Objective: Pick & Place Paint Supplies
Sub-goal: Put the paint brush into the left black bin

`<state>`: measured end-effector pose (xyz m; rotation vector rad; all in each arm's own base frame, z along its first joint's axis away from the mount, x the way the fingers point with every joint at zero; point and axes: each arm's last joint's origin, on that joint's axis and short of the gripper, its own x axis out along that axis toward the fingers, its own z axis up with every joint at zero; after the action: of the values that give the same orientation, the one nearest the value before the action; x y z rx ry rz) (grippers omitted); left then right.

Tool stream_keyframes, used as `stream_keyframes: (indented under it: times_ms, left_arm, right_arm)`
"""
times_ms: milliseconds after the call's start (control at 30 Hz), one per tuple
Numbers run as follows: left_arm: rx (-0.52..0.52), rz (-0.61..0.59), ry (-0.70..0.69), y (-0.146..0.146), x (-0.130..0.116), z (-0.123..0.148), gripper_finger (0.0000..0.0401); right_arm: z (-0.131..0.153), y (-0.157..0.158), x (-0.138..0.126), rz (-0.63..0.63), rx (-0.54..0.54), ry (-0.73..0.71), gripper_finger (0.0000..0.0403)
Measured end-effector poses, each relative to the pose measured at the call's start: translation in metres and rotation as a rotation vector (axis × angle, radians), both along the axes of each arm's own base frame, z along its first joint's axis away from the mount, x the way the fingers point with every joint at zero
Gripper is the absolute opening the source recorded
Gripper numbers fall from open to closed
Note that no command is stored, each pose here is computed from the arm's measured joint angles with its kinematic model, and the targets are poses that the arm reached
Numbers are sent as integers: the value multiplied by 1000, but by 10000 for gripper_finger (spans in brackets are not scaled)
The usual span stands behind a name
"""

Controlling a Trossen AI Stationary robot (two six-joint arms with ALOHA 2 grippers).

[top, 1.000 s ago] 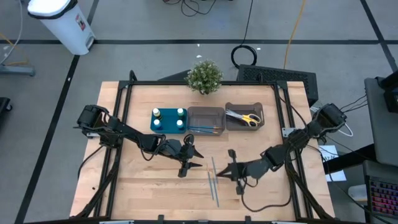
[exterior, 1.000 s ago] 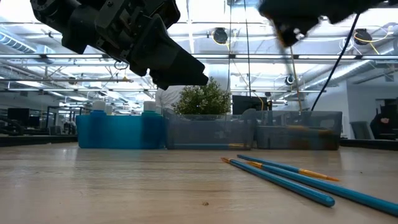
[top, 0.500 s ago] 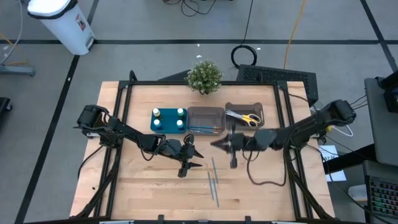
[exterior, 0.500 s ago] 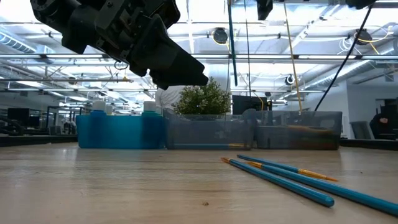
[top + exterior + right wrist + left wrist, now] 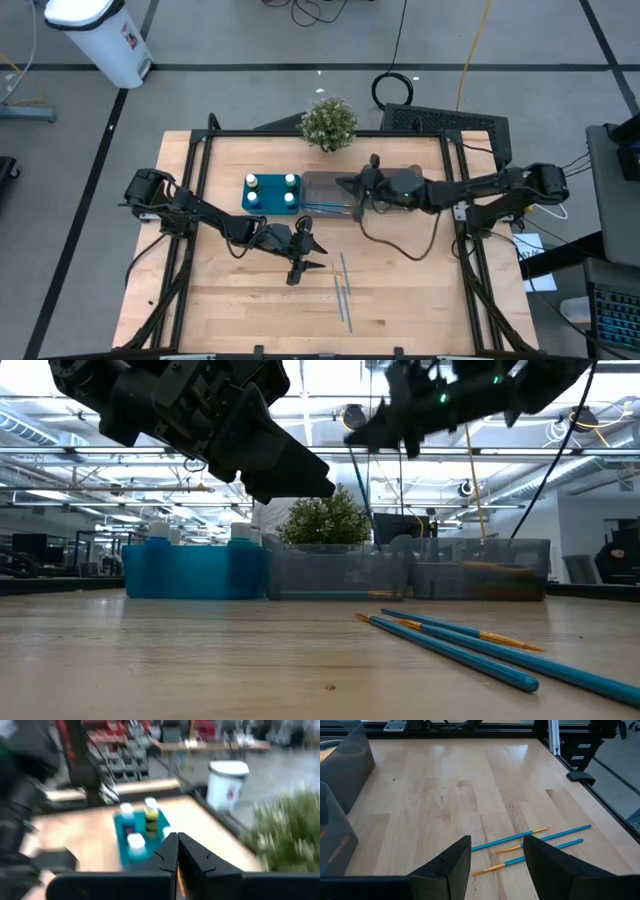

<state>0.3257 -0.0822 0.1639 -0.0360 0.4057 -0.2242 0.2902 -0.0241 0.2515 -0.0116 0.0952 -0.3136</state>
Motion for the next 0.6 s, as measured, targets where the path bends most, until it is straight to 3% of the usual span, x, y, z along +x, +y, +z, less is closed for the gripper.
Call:
stream_keyframes:
  times_ms: [267,600]
  left_arm:
    - [1,0,0,0,0,0,186]
    - [2,-1,0,0,0,0,186]
  right_arm:
    - [-27,-17,6,-49,105,124,0]
    - [-46,-19,13,-56,113,191,0]
